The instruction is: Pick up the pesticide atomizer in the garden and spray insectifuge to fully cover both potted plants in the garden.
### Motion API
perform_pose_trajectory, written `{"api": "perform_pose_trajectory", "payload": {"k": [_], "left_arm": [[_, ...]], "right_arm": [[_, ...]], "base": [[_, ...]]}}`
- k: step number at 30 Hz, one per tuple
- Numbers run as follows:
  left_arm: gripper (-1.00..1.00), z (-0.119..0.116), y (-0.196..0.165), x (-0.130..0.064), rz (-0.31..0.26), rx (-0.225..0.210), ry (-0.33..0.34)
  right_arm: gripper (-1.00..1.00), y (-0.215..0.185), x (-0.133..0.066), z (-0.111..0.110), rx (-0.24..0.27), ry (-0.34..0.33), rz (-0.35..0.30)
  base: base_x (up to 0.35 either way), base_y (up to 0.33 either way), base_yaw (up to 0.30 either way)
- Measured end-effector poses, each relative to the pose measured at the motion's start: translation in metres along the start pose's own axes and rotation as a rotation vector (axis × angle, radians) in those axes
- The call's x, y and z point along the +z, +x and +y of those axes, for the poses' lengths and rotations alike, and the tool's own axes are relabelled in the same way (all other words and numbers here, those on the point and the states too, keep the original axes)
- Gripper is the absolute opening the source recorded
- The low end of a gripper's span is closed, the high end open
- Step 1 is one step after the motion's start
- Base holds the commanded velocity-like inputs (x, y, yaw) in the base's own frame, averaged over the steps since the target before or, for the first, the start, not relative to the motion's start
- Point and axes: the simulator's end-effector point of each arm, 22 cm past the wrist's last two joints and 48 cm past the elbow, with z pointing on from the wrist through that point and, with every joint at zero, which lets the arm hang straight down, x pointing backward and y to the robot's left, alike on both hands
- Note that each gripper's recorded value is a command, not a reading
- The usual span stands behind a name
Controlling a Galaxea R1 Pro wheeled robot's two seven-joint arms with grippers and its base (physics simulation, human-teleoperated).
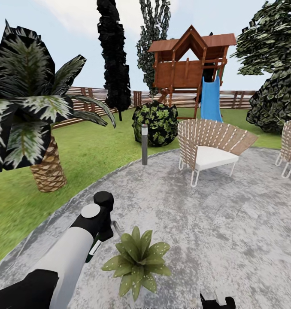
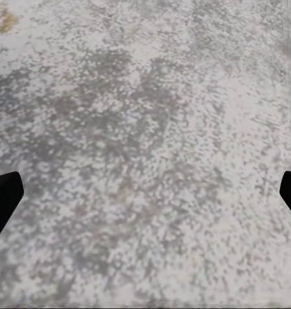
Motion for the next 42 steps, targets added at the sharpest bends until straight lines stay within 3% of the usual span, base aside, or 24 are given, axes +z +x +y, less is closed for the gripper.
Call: {"api": "perform_pose_trajectory", "payload": {"k": [4,10,14,24,39,40,42], "left_arm": [[-1.0,-0.004,0.002,0.004,0.012,0.003,0.013],[-1.0,-0.024,0.015,0.027,0.054,0.012,0.06],[-1.0,-0.031,0.02,0.036,0.049,-0.006,0.096],[-1.0,-0.01,0.017,0.019,0.019,-0.033,0.059],[-1.0,-0.018,0.024,0.03,0.039,-0.028,0.082],[-1.0,-0.022,0.025,0.033,0.044,-0.026,0.089],[-1.0,-0.045,0.039,0.058,0.076,-0.022,0.137]], "right_arm": [[1.0,-0.001,0.0,0.0,0.0,0.0,-0.002],[1.0,-0.002,0.0,0.0,0.0,0.0,-0.005],[1.0,-0.002,0.0,0.0,0.0,-0.001,-0.005],[1.0,-0.002,0.0,0.0,0.0,0.001,-0.005],[1.0,-0.003,0.0,0.0,0.0,0.001,-0.005],[1.0,-0.003,0.0,0.0,0.0,0.001,-0.005],[1.0,-0.002,0.0,0.0,0.0,0.0,-0.005]], "base": [[-0.077,0.276,-0.276],[-0.008,0.043,-0.276],[0.0,0.001,-0.277],[0.0,0.0,-0.064],[0.178,0.16,-0.008],[0.038,0.019,-0.242],[0.005,0.002,-0.112]]}}
